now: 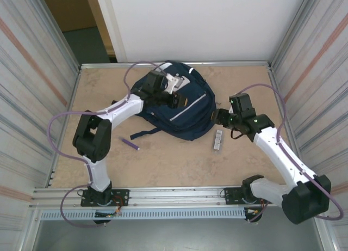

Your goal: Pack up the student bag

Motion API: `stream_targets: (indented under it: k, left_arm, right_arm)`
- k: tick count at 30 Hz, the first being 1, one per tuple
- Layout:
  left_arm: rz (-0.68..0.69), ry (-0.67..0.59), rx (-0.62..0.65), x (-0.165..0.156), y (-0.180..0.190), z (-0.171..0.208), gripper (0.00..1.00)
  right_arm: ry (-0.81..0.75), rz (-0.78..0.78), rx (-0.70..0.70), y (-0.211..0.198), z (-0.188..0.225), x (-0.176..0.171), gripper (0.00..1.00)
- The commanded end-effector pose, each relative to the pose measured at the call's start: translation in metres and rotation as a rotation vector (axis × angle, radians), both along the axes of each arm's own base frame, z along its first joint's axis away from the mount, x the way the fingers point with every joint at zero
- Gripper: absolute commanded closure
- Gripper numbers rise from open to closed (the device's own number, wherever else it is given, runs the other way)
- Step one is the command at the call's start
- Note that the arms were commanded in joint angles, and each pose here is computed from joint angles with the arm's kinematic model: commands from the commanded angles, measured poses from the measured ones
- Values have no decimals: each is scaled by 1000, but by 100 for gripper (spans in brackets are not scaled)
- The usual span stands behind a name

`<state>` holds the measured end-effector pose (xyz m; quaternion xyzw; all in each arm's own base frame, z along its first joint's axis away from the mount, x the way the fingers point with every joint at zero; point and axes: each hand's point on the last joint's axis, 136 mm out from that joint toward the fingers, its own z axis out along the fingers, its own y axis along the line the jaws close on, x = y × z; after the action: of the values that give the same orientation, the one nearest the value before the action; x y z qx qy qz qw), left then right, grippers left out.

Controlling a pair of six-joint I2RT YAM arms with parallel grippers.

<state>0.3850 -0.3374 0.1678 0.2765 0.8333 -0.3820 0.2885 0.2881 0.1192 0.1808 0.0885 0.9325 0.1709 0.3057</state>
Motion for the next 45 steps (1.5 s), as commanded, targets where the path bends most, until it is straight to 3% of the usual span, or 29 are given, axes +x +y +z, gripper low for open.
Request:
stream_targets:
  k: [1, 4, 8, 14, 18, 22, 29, 32, 36, 40, 45]
  left_arm:
    - [103, -45, -2, -5, 24, 30, 62]
    - [270, 12, 74, 0, 63, 16, 58]
    - [519, 180, 97, 11, 120, -12, 53]
    - [606, 284, 138, 28, 152, -55, 52]
    - [628, 302, 131, 46, 153, -71, 51]
    - [660, 373, 158, 49, 156, -87, 51]
    - [871, 396, 260, 38, 194, -105, 49]
    - [887, 406, 266, 38, 196, -110, 49]
    - [862, 430, 240, 46, 190, -113, 58]
    - [845, 441, 203, 51, 183, -112, 97]
    - [853, 408, 165, 36, 187, -89, 100]
  right_arm:
    - [-89, 82, -92, 10, 16, 5, 38]
    - [-119, 174, -100, 36, 15, 10, 38]
    - [-96, 262, -97, 73, 7, 16, 38]
    - [-83, 337, -112, 122, -2, 23, 38]
    - [-72, 369, -130, 142, -10, 22, 38]
    - [-19, 358, -140, 145, -28, 17, 38]
    - [50, 328, -168, 142, -54, 14, 38]
    - [48, 338, -180, 143, -57, 15, 38]
    - [56, 345, -160, 149, -57, 16, 38]
    - [77, 370, -144, 159, -65, 15, 38]
    - [126, 338, -192, 149, -93, 29, 40]
